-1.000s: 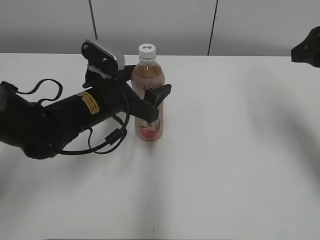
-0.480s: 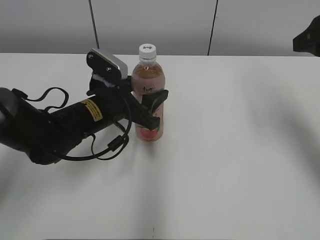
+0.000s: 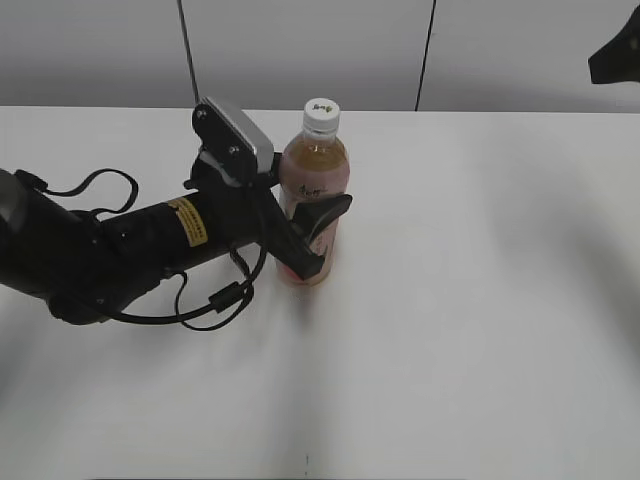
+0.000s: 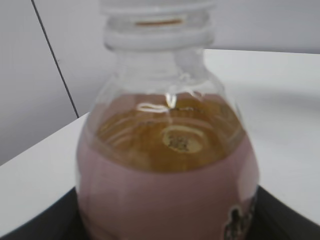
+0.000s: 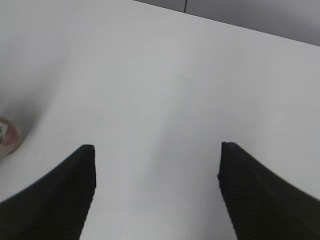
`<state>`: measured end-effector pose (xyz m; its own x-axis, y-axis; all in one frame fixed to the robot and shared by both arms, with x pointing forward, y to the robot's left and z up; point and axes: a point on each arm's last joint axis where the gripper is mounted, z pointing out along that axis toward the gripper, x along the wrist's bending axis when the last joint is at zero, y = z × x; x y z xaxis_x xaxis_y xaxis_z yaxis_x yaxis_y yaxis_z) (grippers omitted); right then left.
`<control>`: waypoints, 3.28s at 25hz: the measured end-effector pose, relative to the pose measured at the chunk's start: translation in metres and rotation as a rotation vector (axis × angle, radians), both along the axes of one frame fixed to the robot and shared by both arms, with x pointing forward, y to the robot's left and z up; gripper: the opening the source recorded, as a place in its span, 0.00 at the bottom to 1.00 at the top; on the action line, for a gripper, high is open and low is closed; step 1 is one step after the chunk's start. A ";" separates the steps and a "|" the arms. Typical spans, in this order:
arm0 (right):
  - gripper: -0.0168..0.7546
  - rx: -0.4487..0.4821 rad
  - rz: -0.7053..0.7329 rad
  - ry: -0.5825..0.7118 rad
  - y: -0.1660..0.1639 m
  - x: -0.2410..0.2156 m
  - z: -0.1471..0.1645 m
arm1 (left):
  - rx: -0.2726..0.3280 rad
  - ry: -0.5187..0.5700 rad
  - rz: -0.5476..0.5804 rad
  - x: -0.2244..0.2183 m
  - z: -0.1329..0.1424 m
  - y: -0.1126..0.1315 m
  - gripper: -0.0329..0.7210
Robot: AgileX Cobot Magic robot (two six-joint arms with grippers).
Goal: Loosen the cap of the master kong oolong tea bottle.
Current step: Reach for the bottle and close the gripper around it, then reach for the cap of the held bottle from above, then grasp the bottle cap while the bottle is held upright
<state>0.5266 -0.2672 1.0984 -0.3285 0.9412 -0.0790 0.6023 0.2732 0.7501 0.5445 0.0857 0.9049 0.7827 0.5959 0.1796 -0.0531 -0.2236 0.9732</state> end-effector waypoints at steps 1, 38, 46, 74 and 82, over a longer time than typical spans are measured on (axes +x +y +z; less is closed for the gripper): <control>0.77 0.009 0.010 0.003 0.001 0.000 0.005 | 0.007 0.001 0.001 0.000 0.002 0.000 0.62; 0.73 0.486 0.004 0.709 0.152 0.060 0.022 | 0.148 -0.062 -0.072 -0.006 0.013 -0.001 0.62; 0.65 0.432 -0.034 0.736 0.159 0.067 0.005 | 0.156 -0.069 -0.072 -0.005 0.013 -0.001 0.62; 0.64 0.379 -0.008 0.815 0.191 0.063 -0.023 | 0.161 -0.070 -0.069 -0.004 0.014 -0.001 0.62; 0.64 0.385 0.001 0.774 0.192 0.068 -0.012 | 0.171 -0.081 -0.079 -0.005 0.014 -0.001 0.62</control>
<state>0.5943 -0.0754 1.0859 -0.1587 0.8563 0.4914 0.9819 0.0849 0.1691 0.5398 0.0845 0.9185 0.8046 0.4885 0.3377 -0.1540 -0.3776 0.9131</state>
